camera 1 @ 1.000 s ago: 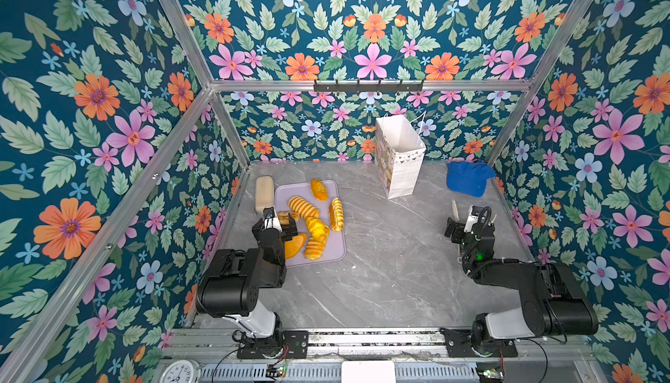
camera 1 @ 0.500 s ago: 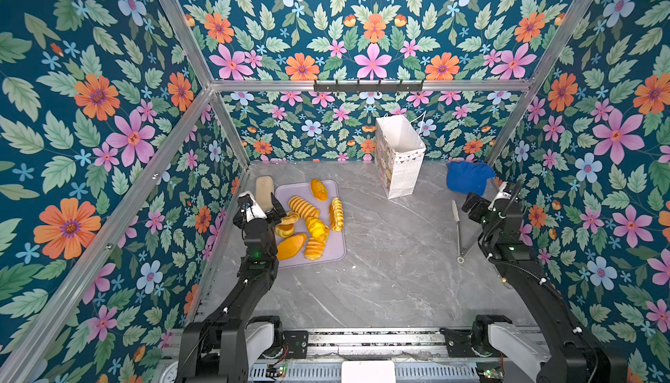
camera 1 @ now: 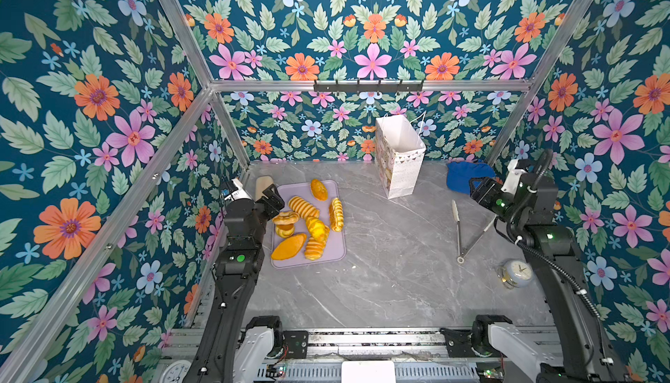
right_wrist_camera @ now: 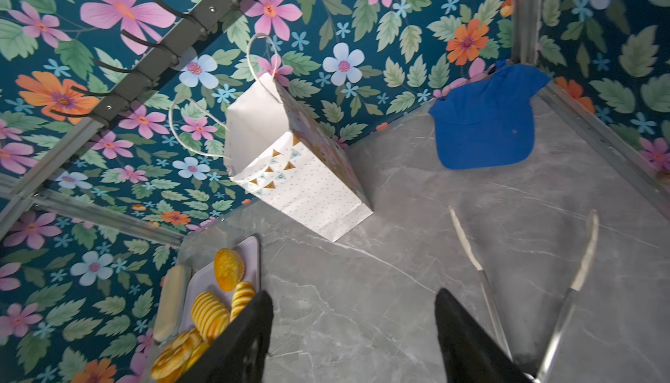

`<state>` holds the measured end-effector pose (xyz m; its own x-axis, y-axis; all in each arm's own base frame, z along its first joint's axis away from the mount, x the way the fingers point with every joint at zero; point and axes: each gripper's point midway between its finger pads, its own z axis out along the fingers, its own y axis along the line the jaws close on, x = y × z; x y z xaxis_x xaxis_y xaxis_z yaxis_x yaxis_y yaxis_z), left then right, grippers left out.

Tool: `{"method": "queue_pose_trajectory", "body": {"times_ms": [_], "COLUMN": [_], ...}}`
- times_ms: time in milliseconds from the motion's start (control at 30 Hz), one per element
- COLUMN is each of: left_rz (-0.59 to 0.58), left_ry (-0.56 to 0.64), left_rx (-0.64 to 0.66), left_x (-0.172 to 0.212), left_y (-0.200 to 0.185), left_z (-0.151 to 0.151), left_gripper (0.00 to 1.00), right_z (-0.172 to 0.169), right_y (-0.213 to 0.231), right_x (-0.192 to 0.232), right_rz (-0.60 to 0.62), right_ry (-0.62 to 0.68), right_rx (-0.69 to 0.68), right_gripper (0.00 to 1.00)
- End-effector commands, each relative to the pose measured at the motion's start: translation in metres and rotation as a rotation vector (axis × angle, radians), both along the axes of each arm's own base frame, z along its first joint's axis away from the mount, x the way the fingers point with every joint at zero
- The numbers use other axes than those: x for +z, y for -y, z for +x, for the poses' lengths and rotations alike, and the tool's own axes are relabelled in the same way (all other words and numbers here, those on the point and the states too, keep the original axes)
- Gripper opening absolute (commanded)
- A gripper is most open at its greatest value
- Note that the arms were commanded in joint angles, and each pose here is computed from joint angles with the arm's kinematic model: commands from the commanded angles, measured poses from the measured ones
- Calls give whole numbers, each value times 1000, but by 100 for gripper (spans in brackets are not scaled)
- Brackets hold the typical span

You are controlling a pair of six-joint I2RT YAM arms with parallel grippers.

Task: Place the fake bread into the paper bag
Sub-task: 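Reach the right gripper toward the paper bag while the left gripper moves over the tray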

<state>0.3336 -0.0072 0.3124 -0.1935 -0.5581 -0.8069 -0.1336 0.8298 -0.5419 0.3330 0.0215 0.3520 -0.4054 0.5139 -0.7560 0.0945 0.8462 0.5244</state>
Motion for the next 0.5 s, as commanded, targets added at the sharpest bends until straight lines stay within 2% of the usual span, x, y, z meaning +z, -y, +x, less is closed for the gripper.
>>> {"method": "queue_pose_trajectory", "body": {"times_ms": [0, 267, 467], "left_rz": [-100, -17, 59], "left_ry": [-115, -170, -178], "left_rx": [-222, -449, -525], "left_x": [-13, -14, -20], "left_y": [48, 154, 213], "left_z": [-6, 0, 4], "left_gripper": [84, 83, 83], "right_z": [-1, 46, 88], "right_y": [-20, -29, -44], "right_x": [-5, 5, 7], "right_rz": [48, 39, -25], "right_ry": [-87, -118, -159], "right_rx": [103, 134, 182], "right_gripper": [71, 73, 77]}}
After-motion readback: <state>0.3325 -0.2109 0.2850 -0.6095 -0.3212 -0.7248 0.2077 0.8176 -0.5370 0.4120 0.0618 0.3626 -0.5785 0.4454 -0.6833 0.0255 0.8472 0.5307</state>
